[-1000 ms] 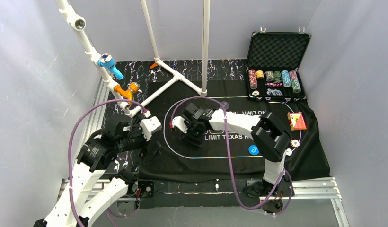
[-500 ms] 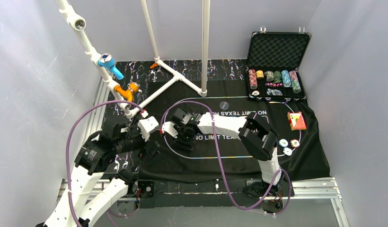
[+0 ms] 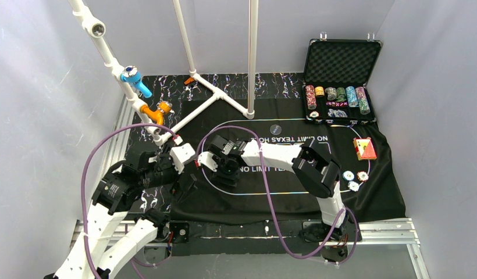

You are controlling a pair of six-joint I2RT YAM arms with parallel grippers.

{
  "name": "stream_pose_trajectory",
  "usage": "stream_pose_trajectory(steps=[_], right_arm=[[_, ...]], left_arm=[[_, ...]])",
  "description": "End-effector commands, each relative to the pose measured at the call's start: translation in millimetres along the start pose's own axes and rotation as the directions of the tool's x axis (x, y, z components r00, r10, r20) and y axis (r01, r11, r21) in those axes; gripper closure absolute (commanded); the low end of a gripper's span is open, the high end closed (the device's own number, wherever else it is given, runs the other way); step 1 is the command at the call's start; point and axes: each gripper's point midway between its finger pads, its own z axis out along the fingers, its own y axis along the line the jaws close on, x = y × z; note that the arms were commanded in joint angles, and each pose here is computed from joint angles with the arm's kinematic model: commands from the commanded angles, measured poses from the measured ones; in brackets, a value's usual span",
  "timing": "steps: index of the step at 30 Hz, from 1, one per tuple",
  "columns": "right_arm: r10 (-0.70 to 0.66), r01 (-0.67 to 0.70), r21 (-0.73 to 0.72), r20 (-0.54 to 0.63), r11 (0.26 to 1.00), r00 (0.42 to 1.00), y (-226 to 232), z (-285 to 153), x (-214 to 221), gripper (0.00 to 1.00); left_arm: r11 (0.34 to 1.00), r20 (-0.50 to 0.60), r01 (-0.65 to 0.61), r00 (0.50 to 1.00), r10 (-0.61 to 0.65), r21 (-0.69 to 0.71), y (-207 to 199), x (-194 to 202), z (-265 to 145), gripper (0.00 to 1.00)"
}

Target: Distribute texas hold em gaming equipment

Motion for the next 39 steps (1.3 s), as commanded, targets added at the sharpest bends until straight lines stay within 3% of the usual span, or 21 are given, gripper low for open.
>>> stream_pose_trajectory(steps=[1,8,9,13,18,25,31,39], right_arm=[[-0.001,0.001,-0.020,0.021,1.000,1.000,8.5,-1.8,-9.6,0.40],[-0.004,0.000,0.057,0.079,0.998,0.997,-0.6,-29.4,-22.2,0.04],[-0.005,-0.001,0.069,0.085,0.998,0.996,-2.5,-34.4,-22.7,0.02],[0.006,-0.021,0.128,0.117,0.992,0.993,-17.8,-60.3,-19.4,0.02],[0.123,-0.153,0.179,0.168,0.972,0.978,-58.8,-99.5,11.1,0.02],[0.268,-0.347,0.328,0.263,0.879,0.927,-109.7,-168.4,75.6,0.02],[0.373,-0.457,0.391,0.274,0.799,0.886,-114.3,-210.6,134.8,0.02],[0.567,-0.600,0.385,0.209,0.702,0.797,-120.1,-230.4,216.9,0.02]], left_arm=[[0.999,-0.003,-0.014,1.000,0.014,0.039,-4.4,-0.5,2.2,0.01],[0.998,-0.031,-0.032,0.999,0.034,0.059,-5.5,3.0,2.7,0.01],[0.997,-0.041,-0.033,0.999,0.036,0.065,-5.3,4.1,4.4,0.01],[0.994,-0.086,-0.040,0.995,0.049,0.104,-5.6,9.6,12.6,0.01],[0.987,-0.130,-0.034,0.990,0.054,0.155,-5.6,16.3,31.3,0.01],[0.988,-0.163,-0.065,0.983,0.088,0.141,2.1,18.9,50.9,0.01],[0.991,-0.171,-0.070,0.981,0.089,0.116,7.4,25.3,66.9,0.01],[0.991,-0.176,-0.067,0.980,0.088,0.119,6.2,33.7,72.2,0.01]])
